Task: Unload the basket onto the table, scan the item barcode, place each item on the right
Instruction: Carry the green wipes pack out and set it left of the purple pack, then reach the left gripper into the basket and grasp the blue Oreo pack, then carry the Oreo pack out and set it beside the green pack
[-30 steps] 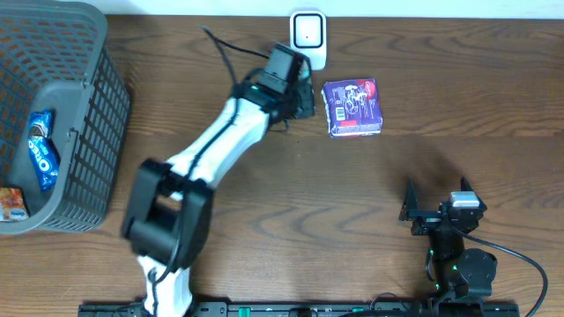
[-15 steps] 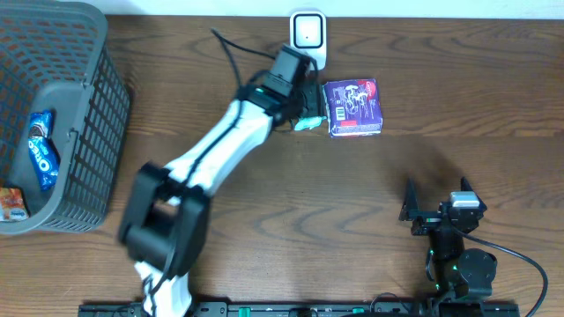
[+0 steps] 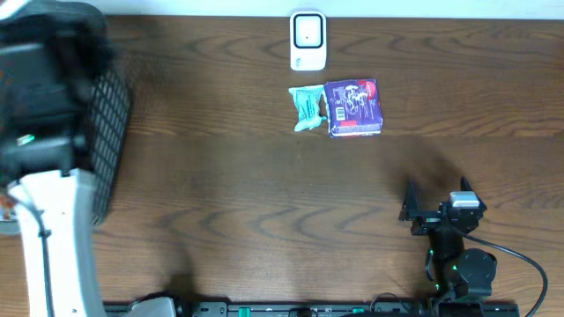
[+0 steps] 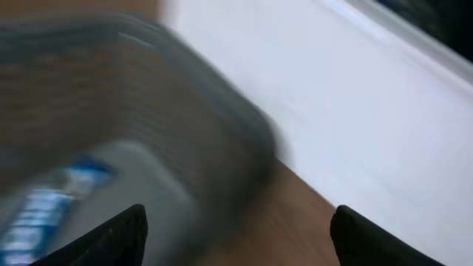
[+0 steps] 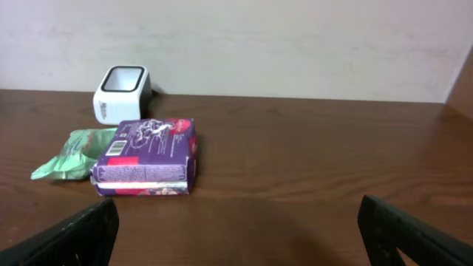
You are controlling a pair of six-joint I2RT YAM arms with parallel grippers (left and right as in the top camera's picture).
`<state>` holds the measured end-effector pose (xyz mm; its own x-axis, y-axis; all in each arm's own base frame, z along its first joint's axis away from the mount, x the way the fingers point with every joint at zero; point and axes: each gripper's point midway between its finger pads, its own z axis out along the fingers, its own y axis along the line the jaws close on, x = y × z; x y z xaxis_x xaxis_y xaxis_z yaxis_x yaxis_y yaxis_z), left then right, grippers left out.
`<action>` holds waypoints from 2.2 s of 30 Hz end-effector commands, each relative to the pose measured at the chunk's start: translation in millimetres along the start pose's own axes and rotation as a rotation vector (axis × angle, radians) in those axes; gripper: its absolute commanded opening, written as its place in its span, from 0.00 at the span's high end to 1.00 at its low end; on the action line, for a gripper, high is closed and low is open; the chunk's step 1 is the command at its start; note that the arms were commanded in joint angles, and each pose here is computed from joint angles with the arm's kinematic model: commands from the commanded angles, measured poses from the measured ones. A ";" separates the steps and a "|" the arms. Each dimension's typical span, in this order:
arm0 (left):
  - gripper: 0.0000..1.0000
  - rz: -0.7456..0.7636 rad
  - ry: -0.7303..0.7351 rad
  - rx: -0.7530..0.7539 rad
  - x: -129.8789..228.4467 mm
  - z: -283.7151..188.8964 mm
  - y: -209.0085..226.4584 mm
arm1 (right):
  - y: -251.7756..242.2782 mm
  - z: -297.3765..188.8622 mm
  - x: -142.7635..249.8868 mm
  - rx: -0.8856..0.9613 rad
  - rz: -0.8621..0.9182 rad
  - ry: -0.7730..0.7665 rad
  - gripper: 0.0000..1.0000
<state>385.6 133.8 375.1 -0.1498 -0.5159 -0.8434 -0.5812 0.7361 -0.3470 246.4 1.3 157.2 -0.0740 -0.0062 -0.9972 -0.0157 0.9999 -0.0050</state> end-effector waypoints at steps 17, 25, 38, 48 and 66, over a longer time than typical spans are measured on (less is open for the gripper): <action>0.21 0.202 0.472 -0.547 112.3 160.8 237.5 | 1.9 -0.2 0.5 -0.008 0.013 0.000 0.01; 0.21 0.226 0.613 -0.536 174.0 197.0 257.6 | 1.9 -0.2 0.5 -0.008 0.013 0.000 0.01; 0.45 0.179 0.770 -0.444 233.0 210.7 257.0 | 1.9 -0.2 0.5 -0.008 0.013 0.000 0.01; 0.93 0.117 0.860 -0.337 244.1 190.6 234.2 | 1.9 -0.2 0.5 -0.008 0.013 0.000 0.01; 0.93 0.012 -0.003 0.339 -38.7 -42.2 4.2 | 1.9 -0.2 0.5 -0.008 0.013 0.000 0.01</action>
<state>356.0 192.4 387.7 -0.1731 -0.4951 -0.8514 -0.4649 0.8032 -0.3725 246.4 1.4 157.2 -0.0740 -0.0062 -0.9972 -0.0161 0.9999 -0.0050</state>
